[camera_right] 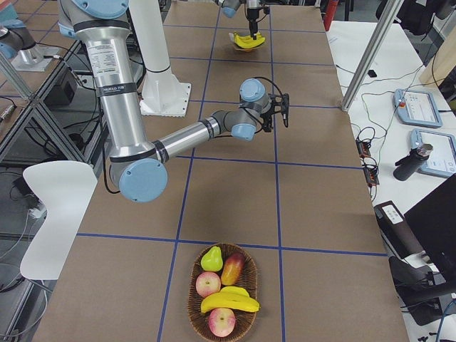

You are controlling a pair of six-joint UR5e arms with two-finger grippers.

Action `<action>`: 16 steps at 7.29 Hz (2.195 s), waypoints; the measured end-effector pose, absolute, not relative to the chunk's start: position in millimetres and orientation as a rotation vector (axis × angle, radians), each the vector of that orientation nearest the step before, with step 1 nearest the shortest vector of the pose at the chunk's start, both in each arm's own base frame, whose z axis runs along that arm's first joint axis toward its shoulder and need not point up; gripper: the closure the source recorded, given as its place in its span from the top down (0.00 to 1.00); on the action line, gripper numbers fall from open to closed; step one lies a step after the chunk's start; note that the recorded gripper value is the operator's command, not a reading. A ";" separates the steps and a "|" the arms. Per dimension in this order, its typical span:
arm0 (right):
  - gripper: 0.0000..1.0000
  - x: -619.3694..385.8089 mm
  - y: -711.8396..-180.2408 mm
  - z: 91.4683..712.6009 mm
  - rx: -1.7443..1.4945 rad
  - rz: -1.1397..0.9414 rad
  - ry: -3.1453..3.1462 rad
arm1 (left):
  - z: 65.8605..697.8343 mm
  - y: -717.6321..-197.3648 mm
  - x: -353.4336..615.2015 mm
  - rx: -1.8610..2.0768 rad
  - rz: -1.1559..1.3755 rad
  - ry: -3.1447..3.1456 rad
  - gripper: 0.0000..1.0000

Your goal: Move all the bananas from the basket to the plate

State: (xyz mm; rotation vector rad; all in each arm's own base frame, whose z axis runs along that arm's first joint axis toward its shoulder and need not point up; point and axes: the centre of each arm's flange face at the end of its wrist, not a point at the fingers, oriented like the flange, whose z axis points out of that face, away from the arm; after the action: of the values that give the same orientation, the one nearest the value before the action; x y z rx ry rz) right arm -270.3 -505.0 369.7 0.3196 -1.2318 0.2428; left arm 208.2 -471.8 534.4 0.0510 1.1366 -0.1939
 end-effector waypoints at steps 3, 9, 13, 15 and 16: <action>1.00 -214.6 -517.9 434.3 0.379 0.199 -1.076 | 552.9 -491.2 145.2 0.197 -0.096 1.059 1.00; 1.00 4.0 -514.5 652.7 0.260 0.138 -0.809 | 581.6 -512.1 64.4 0.271 0.014 0.892 1.00; 0.99 83.5 -424.5 756.3 0.123 0.082 -0.673 | 577.6 -509.4 62.8 0.277 0.014 0.893 1.00; 0.99 90.6 -381.9 793.8 0.055 0.022 -0.614 | 576.6 -507.6 62.1 0.279 0.012 0.892 1.00; 0.97 92.4 -370.4 804.3 0.035 0.012 -0.593 | 576.9 -506.4 61.2 0.283 0.009 0.885 1.00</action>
State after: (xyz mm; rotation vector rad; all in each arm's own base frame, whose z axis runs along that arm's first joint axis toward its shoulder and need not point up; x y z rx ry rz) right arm 92.4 -370.4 804.3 0.0348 -0.5929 0.0123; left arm 61.2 -506.4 576.9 0.2833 0.8852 0.0092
